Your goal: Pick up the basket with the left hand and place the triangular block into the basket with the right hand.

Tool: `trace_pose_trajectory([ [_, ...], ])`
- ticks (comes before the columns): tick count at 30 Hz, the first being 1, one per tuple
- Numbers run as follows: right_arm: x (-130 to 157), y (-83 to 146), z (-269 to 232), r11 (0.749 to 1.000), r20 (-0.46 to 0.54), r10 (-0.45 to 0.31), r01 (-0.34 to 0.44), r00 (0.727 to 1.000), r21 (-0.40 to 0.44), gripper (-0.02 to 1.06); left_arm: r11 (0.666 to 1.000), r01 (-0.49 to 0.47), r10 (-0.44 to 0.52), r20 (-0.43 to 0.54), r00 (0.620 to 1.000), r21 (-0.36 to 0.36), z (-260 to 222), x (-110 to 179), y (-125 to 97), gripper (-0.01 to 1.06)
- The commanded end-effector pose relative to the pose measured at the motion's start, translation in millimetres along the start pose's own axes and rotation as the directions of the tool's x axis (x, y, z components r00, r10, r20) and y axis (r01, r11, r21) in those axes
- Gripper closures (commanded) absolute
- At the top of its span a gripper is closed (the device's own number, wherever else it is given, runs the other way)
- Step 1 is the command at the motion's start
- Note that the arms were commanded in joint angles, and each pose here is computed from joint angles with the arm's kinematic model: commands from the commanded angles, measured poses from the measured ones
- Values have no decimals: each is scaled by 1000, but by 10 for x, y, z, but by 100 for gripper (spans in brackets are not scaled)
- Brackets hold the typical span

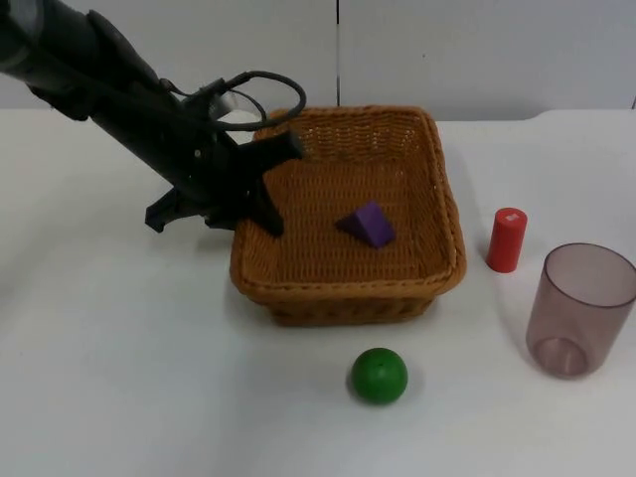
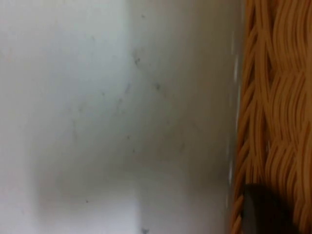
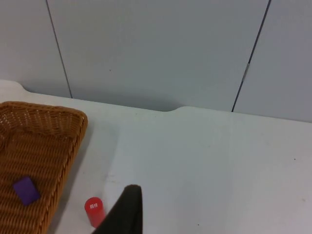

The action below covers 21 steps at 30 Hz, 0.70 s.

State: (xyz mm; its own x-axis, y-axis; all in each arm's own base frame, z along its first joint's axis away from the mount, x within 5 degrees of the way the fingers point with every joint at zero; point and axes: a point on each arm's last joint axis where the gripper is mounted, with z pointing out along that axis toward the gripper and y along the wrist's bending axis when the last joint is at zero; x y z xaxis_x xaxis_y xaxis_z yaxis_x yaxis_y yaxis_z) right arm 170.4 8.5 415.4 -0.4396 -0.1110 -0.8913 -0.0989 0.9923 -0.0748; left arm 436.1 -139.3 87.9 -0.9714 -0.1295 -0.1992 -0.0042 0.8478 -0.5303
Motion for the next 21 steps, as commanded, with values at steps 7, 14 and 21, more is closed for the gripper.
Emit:
trace_pose_trajectory([
  [7,-5,-14,-11,1000,20,-10,9,1000,12,3,1000,-2,2,-2,1000,23,-42,-11,-68,103],
  [14,-10,-15,-11,1000,26,-10,9,1000,12,3,1000,-23,23,-44,999,20,-43,28,-64,52],
  [21,-1,-14,-11,1000,15,-10,9,1000,11,3,998,-55,56,-44,997,27,-148,18,-131,0],
])
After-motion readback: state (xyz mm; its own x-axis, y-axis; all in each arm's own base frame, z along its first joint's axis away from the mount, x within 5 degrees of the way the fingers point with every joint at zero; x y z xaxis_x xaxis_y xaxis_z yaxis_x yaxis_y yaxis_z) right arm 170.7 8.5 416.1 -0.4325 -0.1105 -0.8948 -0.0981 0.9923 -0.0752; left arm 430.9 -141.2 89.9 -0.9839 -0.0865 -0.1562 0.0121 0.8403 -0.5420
